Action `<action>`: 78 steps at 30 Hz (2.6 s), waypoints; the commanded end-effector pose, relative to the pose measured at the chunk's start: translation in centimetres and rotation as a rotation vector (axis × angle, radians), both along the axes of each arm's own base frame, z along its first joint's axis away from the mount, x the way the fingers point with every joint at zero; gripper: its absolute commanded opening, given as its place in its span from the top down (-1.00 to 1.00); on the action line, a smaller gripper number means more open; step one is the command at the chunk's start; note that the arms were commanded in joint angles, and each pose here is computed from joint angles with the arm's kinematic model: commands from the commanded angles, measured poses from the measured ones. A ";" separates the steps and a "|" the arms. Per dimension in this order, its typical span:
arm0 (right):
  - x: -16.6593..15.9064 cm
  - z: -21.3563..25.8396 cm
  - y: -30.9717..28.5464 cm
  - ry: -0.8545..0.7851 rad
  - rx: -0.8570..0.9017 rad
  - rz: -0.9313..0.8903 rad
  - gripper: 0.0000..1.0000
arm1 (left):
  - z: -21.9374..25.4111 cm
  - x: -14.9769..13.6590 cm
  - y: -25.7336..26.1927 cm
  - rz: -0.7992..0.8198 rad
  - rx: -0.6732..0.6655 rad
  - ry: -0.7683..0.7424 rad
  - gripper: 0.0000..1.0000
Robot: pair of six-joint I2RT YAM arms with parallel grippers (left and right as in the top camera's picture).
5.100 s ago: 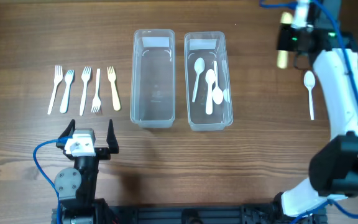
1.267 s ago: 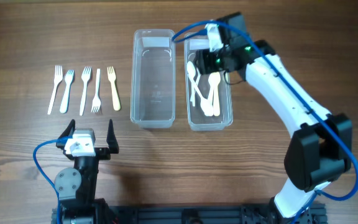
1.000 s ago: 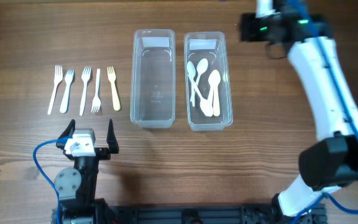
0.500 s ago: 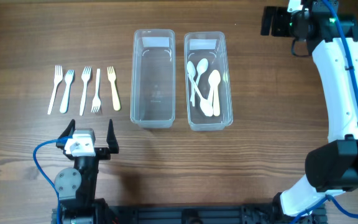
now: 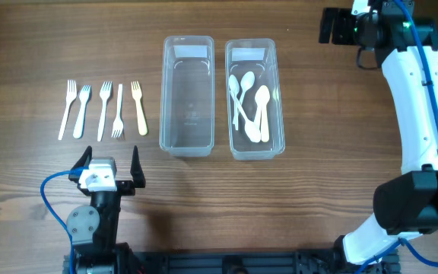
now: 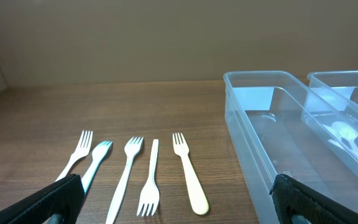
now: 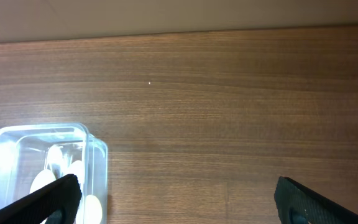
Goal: Pack container
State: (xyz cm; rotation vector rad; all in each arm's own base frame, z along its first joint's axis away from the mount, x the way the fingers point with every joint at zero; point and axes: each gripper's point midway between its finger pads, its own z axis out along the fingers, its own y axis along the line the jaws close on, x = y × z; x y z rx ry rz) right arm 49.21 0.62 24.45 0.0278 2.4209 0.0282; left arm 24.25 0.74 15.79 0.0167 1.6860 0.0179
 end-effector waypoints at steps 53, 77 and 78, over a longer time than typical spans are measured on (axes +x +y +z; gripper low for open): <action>0.0 1.4 0.0 -0.034 -0.016 0.002 -0.99 | -3.9 17.4 2.7 0.062 -0.086 1.269 -0.81; 0.0 1.4 0.0 -0.034 -0.016 0.002 -1.00 | -14.6 14.7 1.4 -0.064 -0.083 1.482 -0.18; 0.0 1.4 0.0 -0.034 -0.016 0.002 -0.99 | -14.8 14.7 1.5 -0.059 -0.077 1.481 -0.20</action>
